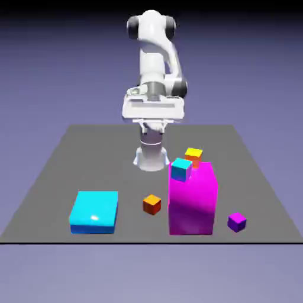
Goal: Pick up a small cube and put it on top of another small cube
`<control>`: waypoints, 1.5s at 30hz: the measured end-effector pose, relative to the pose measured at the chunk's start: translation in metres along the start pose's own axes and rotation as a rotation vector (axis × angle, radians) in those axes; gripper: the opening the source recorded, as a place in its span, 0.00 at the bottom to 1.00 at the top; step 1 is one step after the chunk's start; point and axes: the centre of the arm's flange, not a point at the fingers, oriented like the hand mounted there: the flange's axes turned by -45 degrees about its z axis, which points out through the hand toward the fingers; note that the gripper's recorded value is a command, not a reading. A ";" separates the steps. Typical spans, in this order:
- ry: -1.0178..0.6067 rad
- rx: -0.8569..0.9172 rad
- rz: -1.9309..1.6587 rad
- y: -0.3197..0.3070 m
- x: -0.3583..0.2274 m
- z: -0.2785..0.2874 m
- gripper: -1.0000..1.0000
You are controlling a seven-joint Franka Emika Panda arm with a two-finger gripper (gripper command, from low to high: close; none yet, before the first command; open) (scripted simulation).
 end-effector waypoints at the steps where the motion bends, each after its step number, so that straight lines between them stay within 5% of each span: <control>1: -0.033 0.007 -0.014 -0.006 0.007 0.008 0.50; 22: -0.708 0.100 -0.295 -0.186 0.066 0.184 0.50; 45: -1.411 0.051 -0.517 -0.353 -0.048 0.328 0.50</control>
